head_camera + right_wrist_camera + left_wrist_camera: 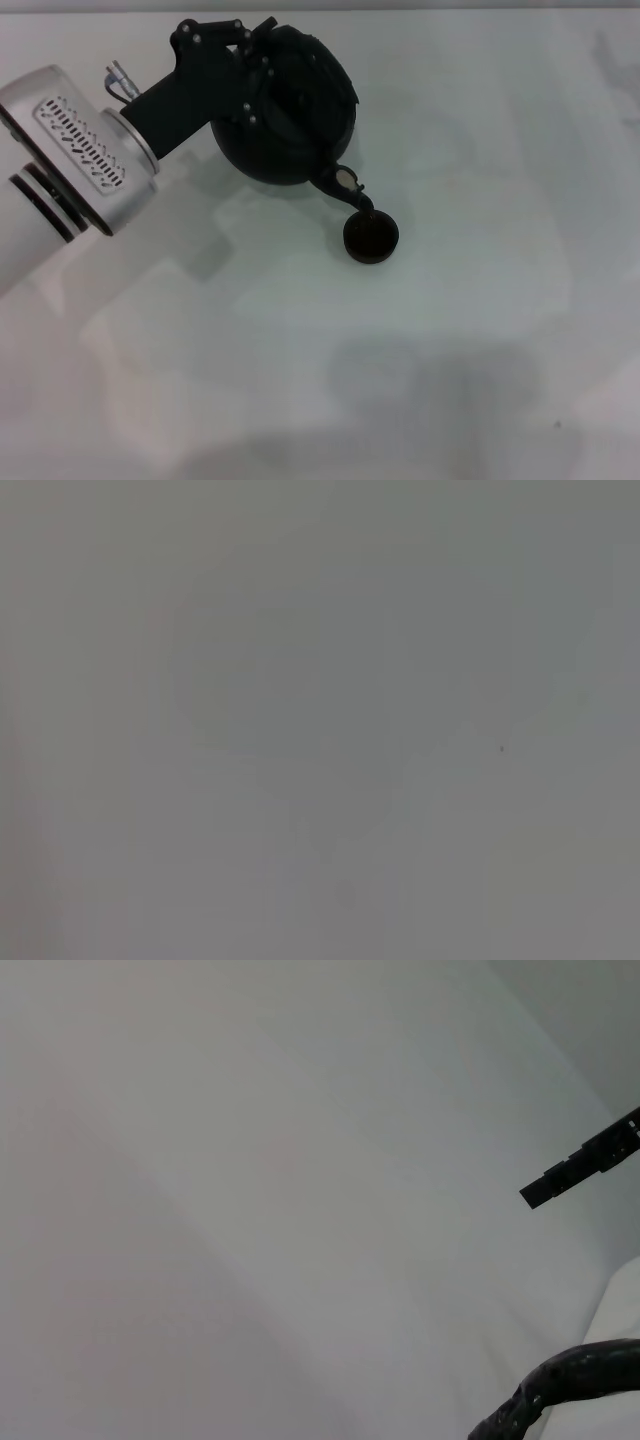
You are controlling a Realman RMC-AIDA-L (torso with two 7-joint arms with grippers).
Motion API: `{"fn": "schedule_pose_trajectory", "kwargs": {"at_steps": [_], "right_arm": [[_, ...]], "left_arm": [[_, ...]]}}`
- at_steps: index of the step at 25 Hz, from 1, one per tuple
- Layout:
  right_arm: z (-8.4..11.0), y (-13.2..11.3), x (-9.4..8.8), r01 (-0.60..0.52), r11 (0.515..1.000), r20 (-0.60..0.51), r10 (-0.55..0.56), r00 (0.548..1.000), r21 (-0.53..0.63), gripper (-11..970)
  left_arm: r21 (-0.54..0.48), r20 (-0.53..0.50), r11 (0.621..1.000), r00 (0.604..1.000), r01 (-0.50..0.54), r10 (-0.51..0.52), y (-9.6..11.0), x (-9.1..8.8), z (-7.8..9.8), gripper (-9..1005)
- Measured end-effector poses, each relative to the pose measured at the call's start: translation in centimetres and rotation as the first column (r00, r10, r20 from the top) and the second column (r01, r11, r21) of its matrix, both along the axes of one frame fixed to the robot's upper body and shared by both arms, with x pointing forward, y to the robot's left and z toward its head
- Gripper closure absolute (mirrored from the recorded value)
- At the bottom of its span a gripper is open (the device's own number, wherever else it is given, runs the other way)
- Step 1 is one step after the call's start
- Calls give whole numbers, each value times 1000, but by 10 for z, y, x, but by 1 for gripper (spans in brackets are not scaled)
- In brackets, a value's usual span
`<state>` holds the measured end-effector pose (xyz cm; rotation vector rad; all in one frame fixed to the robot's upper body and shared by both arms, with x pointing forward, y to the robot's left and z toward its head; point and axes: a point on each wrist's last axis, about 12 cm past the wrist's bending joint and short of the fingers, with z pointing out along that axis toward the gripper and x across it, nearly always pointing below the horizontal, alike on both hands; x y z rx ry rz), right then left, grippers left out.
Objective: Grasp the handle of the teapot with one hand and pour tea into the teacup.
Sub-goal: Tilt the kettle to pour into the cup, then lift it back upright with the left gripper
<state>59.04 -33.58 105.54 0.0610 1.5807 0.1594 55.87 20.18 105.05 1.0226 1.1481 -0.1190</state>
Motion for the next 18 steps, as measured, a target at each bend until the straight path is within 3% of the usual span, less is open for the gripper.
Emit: {"fn": "schedule_pose_trajectory", "kwargs": {"at_steps": [13,18], "right_arm": [[-1,0,-1,1,1000,-4,-1,1000,1,119],[-1,0,-1,2,1000,-4,-2,1000,2,119]], "left_arm": [[-100,-101,995,995,-18,8,5,-6,-4,905],[-193,-151,976,986,-98,69,10,-9,-6,905]]}}
